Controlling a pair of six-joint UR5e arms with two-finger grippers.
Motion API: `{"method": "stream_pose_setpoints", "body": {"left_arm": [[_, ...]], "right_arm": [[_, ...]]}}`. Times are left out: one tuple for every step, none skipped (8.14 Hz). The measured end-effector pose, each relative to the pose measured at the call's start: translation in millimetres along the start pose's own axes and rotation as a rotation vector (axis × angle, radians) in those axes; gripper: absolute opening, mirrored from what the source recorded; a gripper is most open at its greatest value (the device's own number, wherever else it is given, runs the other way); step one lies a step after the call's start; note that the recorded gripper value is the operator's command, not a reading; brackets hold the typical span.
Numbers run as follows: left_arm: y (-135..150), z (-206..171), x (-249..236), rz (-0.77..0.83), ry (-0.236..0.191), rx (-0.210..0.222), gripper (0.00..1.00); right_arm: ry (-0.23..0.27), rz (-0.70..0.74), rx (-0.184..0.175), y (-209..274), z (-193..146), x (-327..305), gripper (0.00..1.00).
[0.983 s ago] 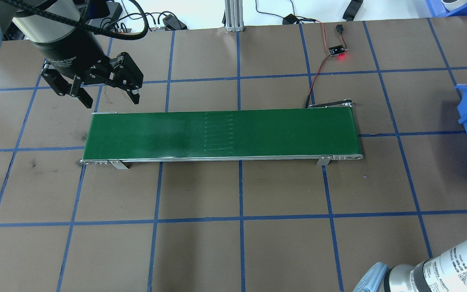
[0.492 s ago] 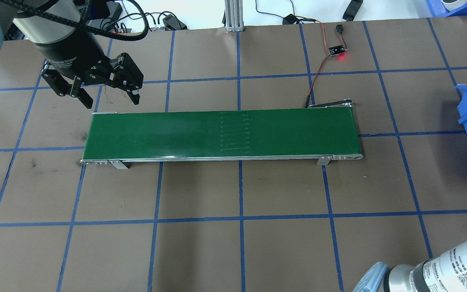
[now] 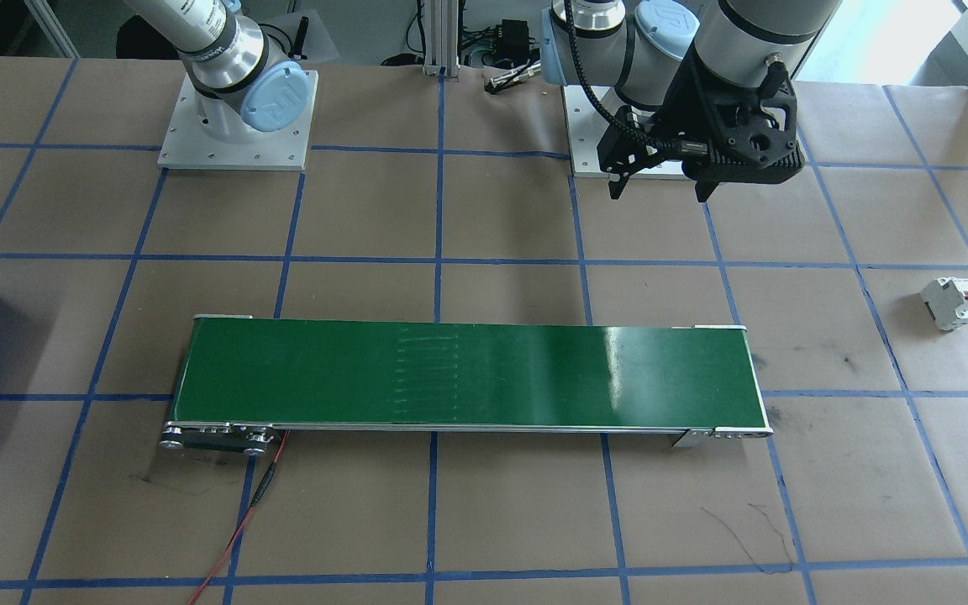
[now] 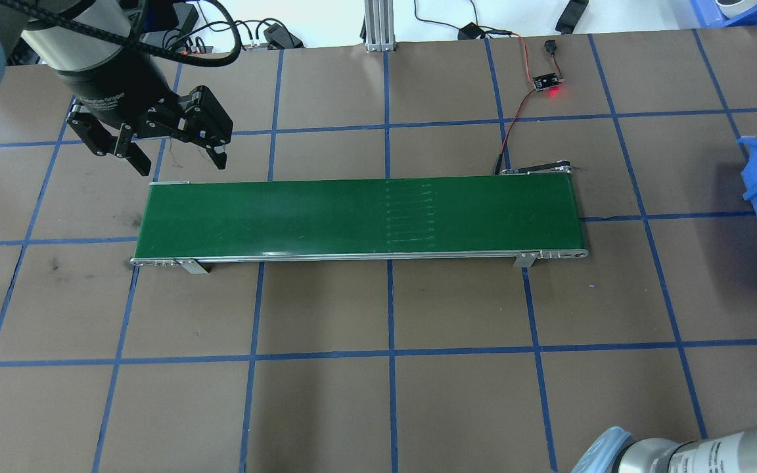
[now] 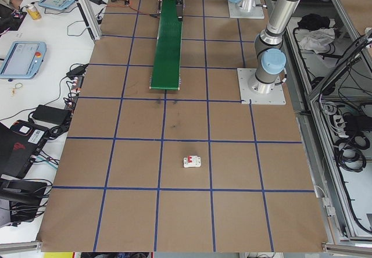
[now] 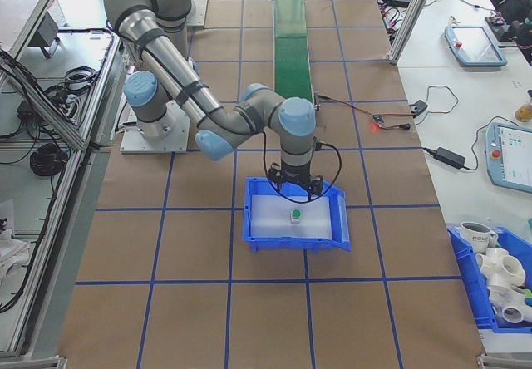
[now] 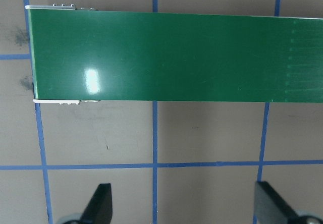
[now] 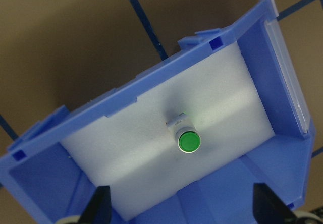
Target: Move button from left to right
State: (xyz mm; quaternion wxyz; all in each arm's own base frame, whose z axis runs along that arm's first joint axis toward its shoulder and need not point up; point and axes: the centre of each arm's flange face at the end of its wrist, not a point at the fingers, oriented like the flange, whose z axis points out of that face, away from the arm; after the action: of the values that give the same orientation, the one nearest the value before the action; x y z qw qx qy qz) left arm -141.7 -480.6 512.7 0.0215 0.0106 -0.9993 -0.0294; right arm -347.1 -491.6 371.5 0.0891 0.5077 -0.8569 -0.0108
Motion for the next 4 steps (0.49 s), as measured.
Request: {"method": "stream_pose_setpoints", "body": {"left_arm": [[0.1, -0.1, 0.0, 0.000, 0.001, 0.000, 1.00], [0.3, -0.5, -0.1, 0.000, 0.001, 0.001, 1.00], [0.3, -0.4, 0.0, 0.000, 0.000, 0.001, 1.00], [0.9, -1.0, 0.2, 0.001, 0.000, 0.002, 1.00]], "right_arm": [[-0.008, 0.139, 0.001, -19.4, -41.9, -17.7, 1.00], [-0.016, 0.228, -0.009, -52.4, -78.1, -35.7, 1.00], [-0.020, 0.310, -0.034, -93.5, -110.2, -54.6, 1.00], [-0.018, 0.381, -0.046, -137.4, -134.2, -73.3, 1.00]]}}
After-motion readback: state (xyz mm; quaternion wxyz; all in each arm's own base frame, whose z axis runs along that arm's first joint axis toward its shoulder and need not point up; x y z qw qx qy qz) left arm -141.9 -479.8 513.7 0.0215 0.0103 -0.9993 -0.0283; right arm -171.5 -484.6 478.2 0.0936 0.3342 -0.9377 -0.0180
